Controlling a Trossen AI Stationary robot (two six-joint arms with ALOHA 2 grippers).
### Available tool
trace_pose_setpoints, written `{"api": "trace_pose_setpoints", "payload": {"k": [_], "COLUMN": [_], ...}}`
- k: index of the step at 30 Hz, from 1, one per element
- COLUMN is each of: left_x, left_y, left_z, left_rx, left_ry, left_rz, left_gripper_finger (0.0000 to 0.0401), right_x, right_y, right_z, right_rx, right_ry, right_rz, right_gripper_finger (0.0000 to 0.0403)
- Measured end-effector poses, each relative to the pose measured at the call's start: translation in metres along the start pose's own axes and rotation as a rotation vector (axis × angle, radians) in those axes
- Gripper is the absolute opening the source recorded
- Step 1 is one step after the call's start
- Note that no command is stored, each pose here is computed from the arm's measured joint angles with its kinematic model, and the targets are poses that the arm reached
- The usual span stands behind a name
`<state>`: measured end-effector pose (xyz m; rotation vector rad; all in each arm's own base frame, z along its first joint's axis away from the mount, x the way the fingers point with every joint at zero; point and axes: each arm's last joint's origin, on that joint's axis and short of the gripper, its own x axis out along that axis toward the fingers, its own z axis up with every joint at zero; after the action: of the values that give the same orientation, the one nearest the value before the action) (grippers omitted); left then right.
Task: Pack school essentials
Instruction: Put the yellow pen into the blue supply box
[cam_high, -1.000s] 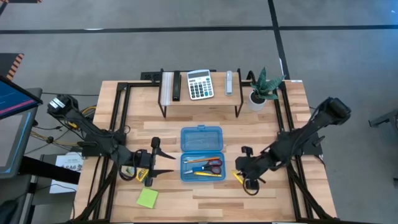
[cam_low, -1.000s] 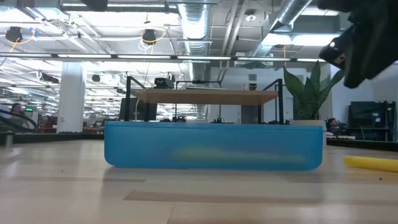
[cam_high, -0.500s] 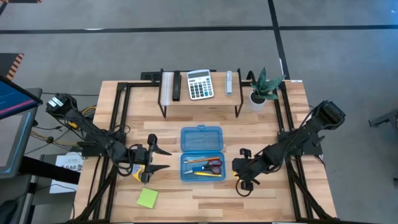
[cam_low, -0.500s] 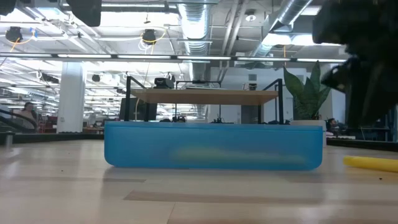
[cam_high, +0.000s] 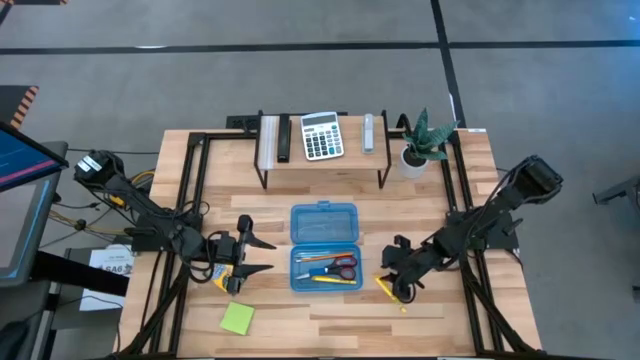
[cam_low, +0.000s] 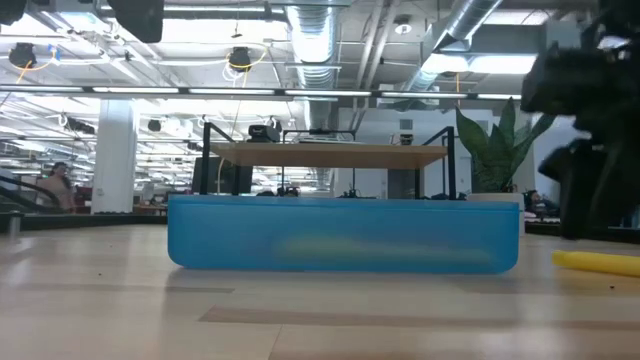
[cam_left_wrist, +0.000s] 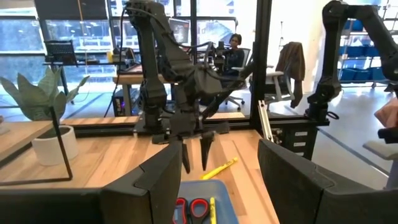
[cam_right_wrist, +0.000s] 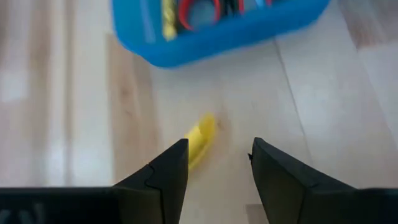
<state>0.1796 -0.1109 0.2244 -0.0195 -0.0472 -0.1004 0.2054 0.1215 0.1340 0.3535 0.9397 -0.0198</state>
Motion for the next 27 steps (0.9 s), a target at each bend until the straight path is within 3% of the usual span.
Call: {"api": "trace_pose_setpoints", "payload": {"k": [16, 27], "left_x": [0.000, 0.000], "left_y": [0.001, 0.001], "left_z": [0.000, 0.000], "left_rx": [-0.015, -0.012], "left_ry": [-0.002, -0.001], "left_rz": [0.014, 0.018], "left_gripper_finger": [0.0200, 0.0200], "right_x": [0.028, 0.012], "right_y": [0.002, -0.009], "right_z": [-0.009, 0.000], "right_rx": [0.000, -0.001], "right_ry": [0.034, 0.060], "right_rz": [-0.023, -0.040], "right_gripper_finger": [0.0194, 0.0190]}}
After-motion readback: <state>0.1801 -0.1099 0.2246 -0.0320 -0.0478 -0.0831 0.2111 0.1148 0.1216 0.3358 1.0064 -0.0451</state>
